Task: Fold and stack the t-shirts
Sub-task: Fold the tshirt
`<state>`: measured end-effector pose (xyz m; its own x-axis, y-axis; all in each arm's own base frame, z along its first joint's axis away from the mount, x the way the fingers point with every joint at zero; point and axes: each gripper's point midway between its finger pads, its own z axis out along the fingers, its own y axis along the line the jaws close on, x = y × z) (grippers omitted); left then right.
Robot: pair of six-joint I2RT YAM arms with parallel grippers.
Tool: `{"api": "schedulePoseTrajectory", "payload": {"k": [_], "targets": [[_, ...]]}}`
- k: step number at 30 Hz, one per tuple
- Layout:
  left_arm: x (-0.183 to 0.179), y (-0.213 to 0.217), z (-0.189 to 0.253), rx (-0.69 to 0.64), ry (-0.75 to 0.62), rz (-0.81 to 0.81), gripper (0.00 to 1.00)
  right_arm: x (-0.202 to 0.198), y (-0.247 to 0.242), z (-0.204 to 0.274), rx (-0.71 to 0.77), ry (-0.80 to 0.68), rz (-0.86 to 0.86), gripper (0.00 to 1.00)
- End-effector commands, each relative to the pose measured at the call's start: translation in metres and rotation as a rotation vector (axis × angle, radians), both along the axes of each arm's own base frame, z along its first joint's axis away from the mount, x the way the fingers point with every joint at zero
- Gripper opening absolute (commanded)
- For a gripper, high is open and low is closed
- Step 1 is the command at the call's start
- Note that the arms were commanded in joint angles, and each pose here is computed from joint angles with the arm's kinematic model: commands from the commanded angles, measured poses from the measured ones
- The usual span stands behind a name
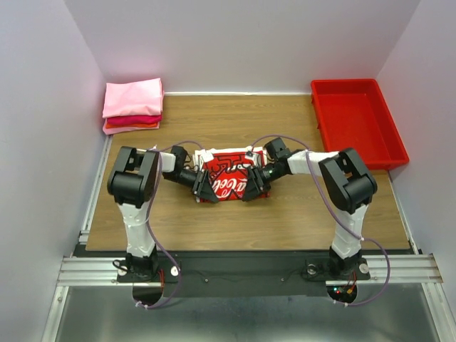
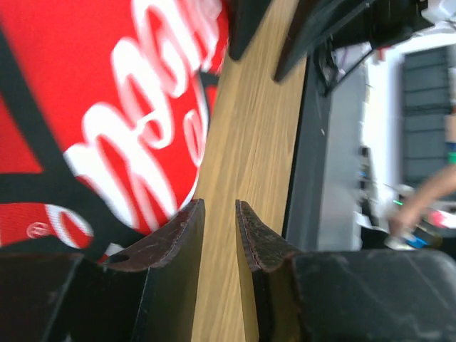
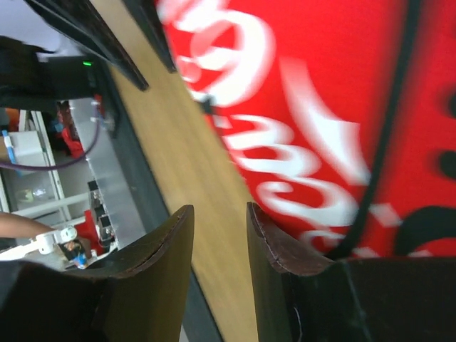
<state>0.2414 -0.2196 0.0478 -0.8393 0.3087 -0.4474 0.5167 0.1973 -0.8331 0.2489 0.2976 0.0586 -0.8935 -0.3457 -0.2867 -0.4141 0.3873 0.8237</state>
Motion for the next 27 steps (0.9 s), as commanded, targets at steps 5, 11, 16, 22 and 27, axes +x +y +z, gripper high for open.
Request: {"api": "schedulePoseTrajectory", "payload": {"k": [5, 11, 16, 22, 27], "targets": [[0.017, 0.032, -0.041, 0.075, 0.185, 0.087, 0.36, 0.032, -0.047, -0.054, -0.087, 0.007, -0.099, 0.4], [0.039, 0.056, -0.02, 0.078, 0.077, 0.146, 0.37, 0.041, -0.047, -0.039, -0.064, 0.007, -0.112, 0.4], [0.058, 0.092, 0.027, 0.18, -0.173, 0.196, 0.4, 0.055, -0.036, 0.024, -0.003, -0.13, -0.11, 0.43], [0.088, 0.162, 0.115, 0.41, -0.595, 0.438, 0.48, 0.072, -0.017, 0.076, -0.11, -0.466, -0.106, 0.5], [0.094, 0.206, 0.193, 0.519, -0.824, 0.686, 0.8, 0.083, 0.007, 0.083, -0.277, -0.735, -0.072, 0.51]]}}
